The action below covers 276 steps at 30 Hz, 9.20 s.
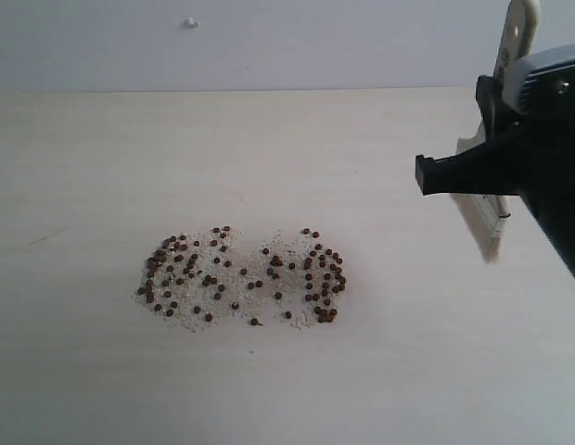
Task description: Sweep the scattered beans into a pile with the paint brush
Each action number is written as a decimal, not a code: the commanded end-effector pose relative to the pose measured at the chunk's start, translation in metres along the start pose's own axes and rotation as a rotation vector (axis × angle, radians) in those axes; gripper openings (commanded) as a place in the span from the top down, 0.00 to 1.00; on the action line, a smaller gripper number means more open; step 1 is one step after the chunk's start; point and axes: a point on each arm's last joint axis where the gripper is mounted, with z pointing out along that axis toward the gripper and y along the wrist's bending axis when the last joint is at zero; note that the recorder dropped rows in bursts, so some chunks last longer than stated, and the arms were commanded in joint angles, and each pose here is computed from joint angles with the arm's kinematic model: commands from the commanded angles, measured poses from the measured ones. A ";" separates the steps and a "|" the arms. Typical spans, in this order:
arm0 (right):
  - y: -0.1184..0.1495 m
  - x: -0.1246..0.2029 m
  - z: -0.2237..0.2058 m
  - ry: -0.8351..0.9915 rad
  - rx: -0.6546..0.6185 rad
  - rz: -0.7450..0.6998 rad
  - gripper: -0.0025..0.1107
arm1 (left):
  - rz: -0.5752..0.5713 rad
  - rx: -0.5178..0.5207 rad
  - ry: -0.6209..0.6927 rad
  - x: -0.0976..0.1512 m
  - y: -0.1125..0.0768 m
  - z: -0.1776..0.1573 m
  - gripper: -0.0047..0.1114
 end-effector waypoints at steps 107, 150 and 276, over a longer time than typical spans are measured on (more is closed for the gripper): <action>0.096 -0.010 0.096 0.334 0.038 -0.096 0.98 | -0.007 0.007 -0.009 -0.001 0.000 -0.001 0.96; 0.190 0.004 0.062 0.191 0.004 0.211 0.98 | -0.007 0.007 -0.009 -0.001 0.000 -0.001 0.96; 0.284 0.029 0.082 0.245 -0.189 0.587 0.98 | -0.003 0.007 -0.009 -0.001 0.000 -0.001 0.96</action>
